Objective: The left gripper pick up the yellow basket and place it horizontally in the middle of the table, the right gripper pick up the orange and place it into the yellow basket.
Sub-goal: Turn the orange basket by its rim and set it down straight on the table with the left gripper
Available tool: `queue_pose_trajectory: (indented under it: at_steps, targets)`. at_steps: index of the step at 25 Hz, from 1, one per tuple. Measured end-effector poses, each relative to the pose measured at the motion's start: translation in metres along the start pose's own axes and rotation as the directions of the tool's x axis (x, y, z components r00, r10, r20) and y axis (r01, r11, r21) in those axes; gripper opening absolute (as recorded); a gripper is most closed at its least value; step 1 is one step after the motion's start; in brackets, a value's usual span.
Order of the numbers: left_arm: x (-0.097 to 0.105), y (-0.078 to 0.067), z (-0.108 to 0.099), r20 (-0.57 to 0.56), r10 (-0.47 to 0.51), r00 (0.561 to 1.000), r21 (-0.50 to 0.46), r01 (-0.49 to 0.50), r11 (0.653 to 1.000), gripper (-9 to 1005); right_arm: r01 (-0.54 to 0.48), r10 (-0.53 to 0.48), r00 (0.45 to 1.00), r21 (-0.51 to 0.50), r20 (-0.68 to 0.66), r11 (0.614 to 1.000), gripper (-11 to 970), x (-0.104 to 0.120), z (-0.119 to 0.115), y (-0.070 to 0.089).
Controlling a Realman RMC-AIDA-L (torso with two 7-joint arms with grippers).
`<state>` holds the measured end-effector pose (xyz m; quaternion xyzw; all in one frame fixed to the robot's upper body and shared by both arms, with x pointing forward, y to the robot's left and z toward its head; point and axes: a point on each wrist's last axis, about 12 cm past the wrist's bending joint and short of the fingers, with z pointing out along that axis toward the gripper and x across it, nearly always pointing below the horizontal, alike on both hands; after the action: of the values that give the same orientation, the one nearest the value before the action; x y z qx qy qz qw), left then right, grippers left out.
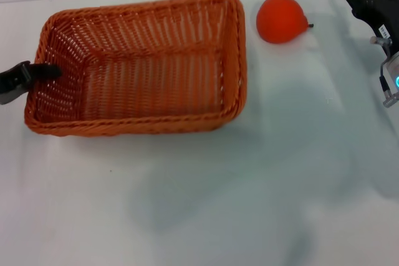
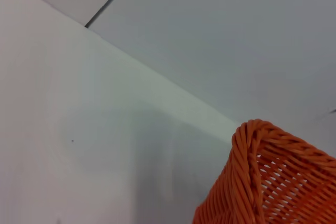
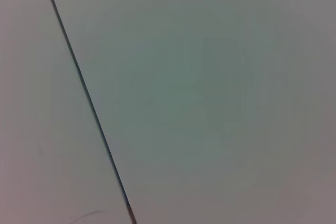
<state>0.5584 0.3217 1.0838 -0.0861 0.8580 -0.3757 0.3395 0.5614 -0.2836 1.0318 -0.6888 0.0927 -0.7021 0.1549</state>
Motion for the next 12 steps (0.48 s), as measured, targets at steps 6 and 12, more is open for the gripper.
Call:
queue_pose_trajectory:
  at_steps: [6, 12]
  targets:
    - [0.015, 0.005, 0.000, 0.032, -0.065, 0.997, 0.049, 0.063, 0.997, 197, 0.001, -0.001, 1.000, 0.002, 0.002, 1.000, 946, 0.000, 0.000, 0.000]
    - [0.027, 0.013, 0.002, 0.063, -0.107, 0.992, 0.059, 0.103, 0.993, 224, 0.004, -0.004, 1.000, 0.005, 0.004, 1.000, 946, 0.000, 0.002, -0.001]
